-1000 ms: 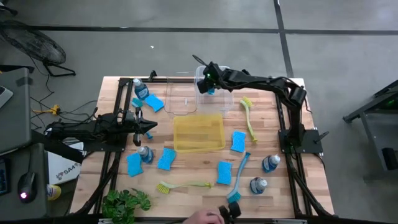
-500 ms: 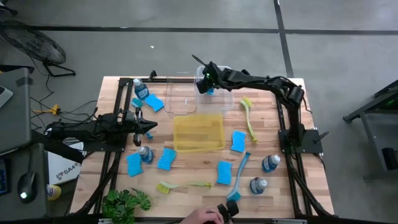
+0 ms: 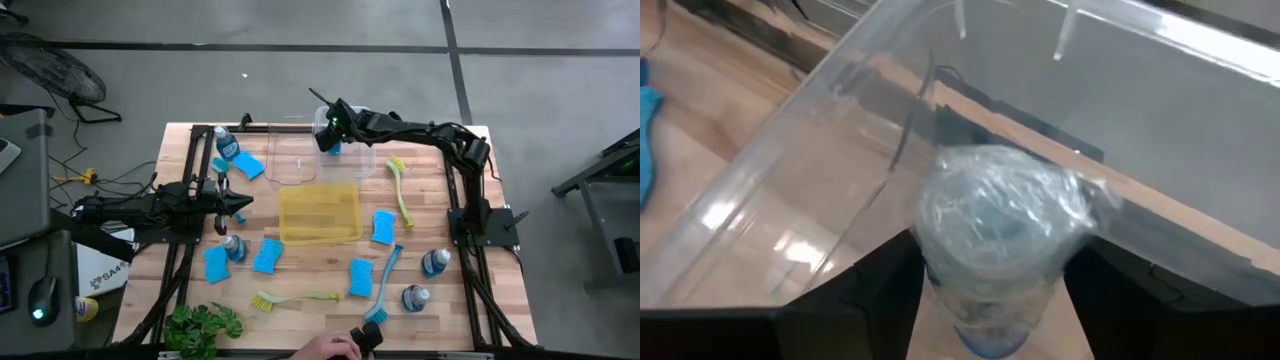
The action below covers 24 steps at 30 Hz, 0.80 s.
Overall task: Pick & Place Kitchen Sink Supplies
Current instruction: Put the blue dishwasher liquid into the white bin
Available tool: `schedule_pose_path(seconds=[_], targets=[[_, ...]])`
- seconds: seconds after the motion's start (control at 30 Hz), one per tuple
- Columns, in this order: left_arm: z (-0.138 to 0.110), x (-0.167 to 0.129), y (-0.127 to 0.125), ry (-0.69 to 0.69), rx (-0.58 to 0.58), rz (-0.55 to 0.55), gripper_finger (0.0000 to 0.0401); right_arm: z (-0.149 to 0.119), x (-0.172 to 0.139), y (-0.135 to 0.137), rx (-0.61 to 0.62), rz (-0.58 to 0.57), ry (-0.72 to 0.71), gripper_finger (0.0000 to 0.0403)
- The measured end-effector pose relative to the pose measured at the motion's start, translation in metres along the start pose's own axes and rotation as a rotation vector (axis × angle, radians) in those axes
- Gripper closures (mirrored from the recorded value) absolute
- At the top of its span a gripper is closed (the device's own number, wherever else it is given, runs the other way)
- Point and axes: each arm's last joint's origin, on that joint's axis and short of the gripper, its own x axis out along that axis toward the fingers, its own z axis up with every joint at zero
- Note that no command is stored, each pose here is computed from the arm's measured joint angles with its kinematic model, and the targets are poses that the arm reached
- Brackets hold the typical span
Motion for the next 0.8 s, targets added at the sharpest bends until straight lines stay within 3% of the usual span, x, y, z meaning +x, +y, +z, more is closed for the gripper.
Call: schedule_pose_path(seconds=[0.33,0.8], targets=[[0.000,0.000,0.000,0.000,0.000,0.000,0.0400,0.014,-0.017,-0.005,0.013,0.017,0.003,0.0180],[0.000,0.000,0.000,0.000,0.000,-0.001,0.0400,0.048,-0.065,0.003,-0.113,-0.003,0.104,0.0180]])
